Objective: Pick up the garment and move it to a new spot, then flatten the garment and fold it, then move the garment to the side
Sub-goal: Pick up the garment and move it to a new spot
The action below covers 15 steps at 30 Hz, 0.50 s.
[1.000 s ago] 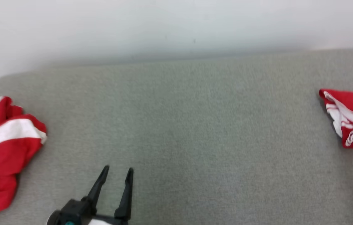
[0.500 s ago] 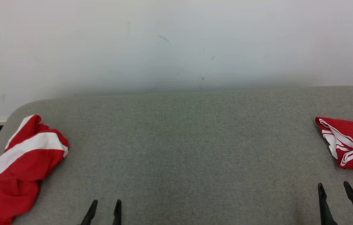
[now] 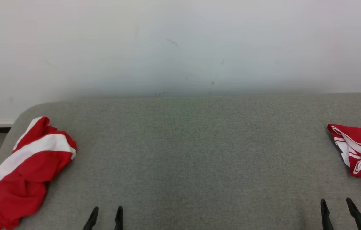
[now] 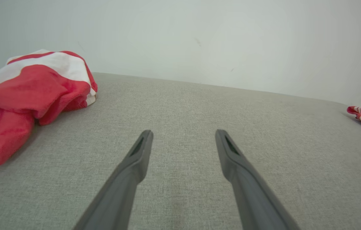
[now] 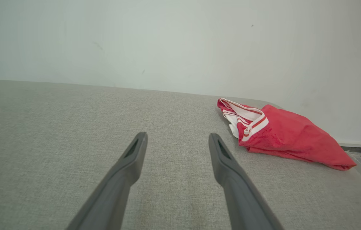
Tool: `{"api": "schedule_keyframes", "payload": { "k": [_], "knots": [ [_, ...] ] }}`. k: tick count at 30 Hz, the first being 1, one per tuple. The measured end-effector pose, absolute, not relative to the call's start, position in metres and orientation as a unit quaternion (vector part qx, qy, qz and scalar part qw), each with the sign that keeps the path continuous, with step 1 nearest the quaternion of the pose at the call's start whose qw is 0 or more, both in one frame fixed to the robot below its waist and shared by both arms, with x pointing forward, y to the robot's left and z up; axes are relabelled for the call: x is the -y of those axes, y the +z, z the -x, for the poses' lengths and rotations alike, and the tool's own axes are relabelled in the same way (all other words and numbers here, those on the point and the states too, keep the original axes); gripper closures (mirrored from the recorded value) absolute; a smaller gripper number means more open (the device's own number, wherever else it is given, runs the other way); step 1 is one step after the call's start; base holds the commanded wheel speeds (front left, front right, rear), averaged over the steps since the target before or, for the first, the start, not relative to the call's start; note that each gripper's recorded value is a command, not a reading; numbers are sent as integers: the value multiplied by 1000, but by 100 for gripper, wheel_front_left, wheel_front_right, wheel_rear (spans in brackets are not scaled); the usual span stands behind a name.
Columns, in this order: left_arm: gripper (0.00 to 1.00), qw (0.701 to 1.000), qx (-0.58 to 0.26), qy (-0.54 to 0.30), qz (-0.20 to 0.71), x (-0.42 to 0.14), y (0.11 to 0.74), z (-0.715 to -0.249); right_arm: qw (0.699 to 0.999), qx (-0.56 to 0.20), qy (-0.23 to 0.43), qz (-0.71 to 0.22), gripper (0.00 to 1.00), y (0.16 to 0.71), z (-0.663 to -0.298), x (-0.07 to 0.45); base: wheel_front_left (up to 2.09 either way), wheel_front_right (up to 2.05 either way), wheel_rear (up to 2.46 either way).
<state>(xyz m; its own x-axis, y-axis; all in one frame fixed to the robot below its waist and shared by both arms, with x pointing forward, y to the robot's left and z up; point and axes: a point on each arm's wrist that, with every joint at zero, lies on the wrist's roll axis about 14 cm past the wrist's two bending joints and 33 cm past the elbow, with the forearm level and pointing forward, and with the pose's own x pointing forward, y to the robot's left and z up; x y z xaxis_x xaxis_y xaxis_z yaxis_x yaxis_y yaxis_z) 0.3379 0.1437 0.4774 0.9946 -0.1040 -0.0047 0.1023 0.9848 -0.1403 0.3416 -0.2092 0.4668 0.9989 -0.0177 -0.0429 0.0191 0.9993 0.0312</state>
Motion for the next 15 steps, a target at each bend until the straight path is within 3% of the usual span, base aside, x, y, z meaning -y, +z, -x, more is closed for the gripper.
{"api": "schedule_keyframes", "payload": {
  "k": [8, 15],
  "knots": [
    [0, 997, 1, -18, 72, -164, 480, -326, 999, -29, 33, -17, 0, 462, -352, 182, 0, 0, 0],
    [0, 996, 7, 53, 72, -204, 480, -299, 993, -36, 111, -19, 0, 460, -368, 130, 0, 0, 0]
  ]
}}
